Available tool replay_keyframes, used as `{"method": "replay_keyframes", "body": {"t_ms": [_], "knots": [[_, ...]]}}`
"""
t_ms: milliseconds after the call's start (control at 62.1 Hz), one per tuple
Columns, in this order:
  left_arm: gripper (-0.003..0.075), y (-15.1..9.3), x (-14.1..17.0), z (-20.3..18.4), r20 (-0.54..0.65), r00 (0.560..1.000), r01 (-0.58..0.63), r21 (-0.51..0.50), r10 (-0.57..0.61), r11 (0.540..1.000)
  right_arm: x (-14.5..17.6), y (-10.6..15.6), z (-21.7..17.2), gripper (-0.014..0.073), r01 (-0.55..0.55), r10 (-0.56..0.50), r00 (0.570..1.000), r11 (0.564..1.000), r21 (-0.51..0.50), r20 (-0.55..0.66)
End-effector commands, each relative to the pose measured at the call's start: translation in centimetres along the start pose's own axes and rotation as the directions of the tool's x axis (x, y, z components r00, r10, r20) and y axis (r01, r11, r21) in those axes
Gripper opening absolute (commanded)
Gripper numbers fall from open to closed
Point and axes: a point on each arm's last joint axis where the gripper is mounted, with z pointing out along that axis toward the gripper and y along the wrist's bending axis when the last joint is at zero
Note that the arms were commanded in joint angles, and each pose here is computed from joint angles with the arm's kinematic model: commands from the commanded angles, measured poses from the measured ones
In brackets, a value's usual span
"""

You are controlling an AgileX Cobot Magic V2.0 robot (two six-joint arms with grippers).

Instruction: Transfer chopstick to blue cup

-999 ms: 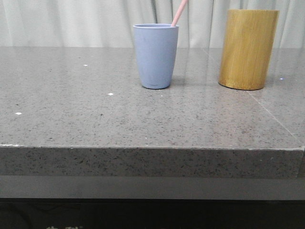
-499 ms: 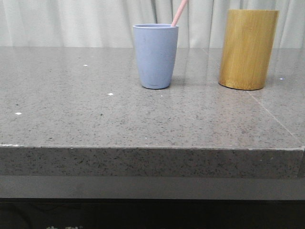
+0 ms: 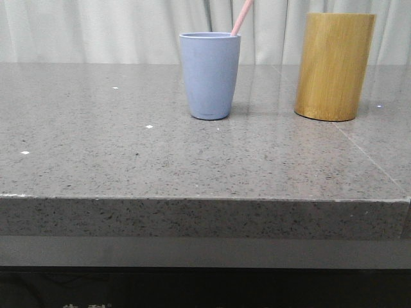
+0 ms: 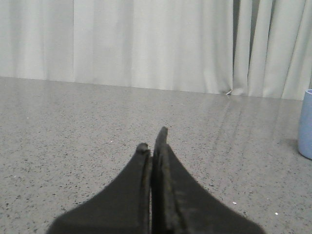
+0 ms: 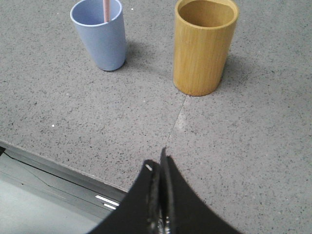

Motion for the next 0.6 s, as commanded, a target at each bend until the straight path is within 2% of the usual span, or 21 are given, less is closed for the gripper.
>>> {"method": "replay_keyframes", "body": {"t_ms": [0, 580], "knots": [[-0.0019, 0.07, -0.46, -0.18, 0.091, 0.996, 0.021, -0.004, -0.020, 1.000, -1.25, -0.04, -0.57, -0.0068, 0.002, -0.003, 0.995, 1.000, 0.009, 0.099], [-0.0019, 0.07, -0.46, -0.18, 0.091, 0.996, 0.021, -0.004, -0.020, 1.000, -1.07, -0.09, -0.60, -0.0068, 0.005, -0.006, 0.994, 1.000, 0.013, 0.105]]}}
